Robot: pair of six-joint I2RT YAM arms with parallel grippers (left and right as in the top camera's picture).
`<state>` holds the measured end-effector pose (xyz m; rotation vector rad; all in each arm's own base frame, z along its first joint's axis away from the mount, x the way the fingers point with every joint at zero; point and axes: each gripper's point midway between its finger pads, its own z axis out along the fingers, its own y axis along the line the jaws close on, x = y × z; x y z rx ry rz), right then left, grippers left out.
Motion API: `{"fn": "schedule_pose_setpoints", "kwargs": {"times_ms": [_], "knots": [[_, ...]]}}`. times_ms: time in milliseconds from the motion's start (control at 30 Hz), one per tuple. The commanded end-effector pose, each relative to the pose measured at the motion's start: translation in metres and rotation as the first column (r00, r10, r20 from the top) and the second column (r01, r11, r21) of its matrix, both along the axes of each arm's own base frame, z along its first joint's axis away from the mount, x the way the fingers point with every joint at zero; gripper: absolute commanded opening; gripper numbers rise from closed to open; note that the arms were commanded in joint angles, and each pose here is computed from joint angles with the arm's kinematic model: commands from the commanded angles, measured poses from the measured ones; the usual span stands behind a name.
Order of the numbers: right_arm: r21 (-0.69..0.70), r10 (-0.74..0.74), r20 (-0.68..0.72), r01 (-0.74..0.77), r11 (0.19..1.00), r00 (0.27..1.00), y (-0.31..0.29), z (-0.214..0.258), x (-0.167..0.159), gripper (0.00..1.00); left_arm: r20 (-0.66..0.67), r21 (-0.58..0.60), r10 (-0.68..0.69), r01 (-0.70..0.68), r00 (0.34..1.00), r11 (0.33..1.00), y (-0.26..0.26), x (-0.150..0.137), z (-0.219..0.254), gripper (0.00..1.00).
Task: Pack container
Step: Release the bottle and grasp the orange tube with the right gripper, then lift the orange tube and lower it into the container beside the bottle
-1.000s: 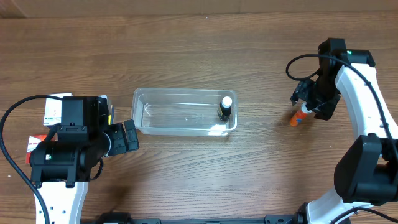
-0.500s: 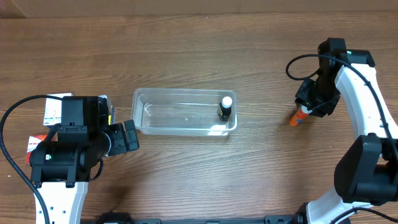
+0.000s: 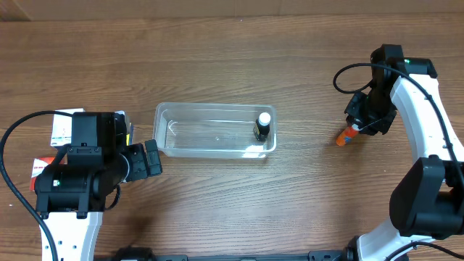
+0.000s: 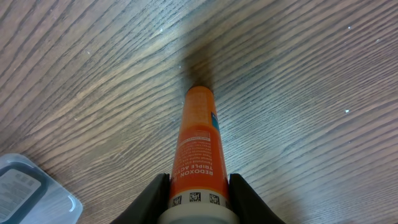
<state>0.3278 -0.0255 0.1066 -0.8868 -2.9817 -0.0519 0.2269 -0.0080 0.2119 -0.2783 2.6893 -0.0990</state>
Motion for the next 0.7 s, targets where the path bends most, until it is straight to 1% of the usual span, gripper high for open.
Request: {"fn": "schedule_pose_setpoints", "kwargs": {"times_ms": [0,100,200,367,533,667], "knots": [[-0.007,0.037,0.044,-0.037,0.999,0.998,-0.001,0.015,0.003,0.09,0.023,-0.013,0.012,-0.012,1.000,1.000,0.001,0.004,0.007,1.00],[-0.016,0.060,0.102,-0.058,0.998,0.993,0.000,0.040,0.005,0.08,0.023,-0.013,0.012,-0.012,1.000,1.000,0.001,0.004,0.007,1.00],[-0.029,0.114,0.160,-0.111,0.993,0.980,0.010,0.069,-0.001,0.08,0.024,-0.013,0.012,-0.012,1.000,1.000,0.001,0.004,0.007,1.00],[-0.053,0.278,0.268,-0.275,0.960,0.922,0.059,0.118,-0.029,0.07,0.024,-0.013,0.012,-0.012,1.000,1.000,0.001,0.004,0.008,1.00],[-0.042,0.404,0.338,-0.415,0.909,0.850,0.119,0.143,-0.062,0.07,0.024,-0.012,0.012,-0.012,1.000,1.000,0.001,0.004,0.008,1.00],[-0.037,0.495,0.349,-0.516,0.856,0.796,0.163,0.145,-0.079,0.07,0.024,-0.013,0.012,-0.012,1.000,1.000,0.001,0.004,0.007,1.00]]}}
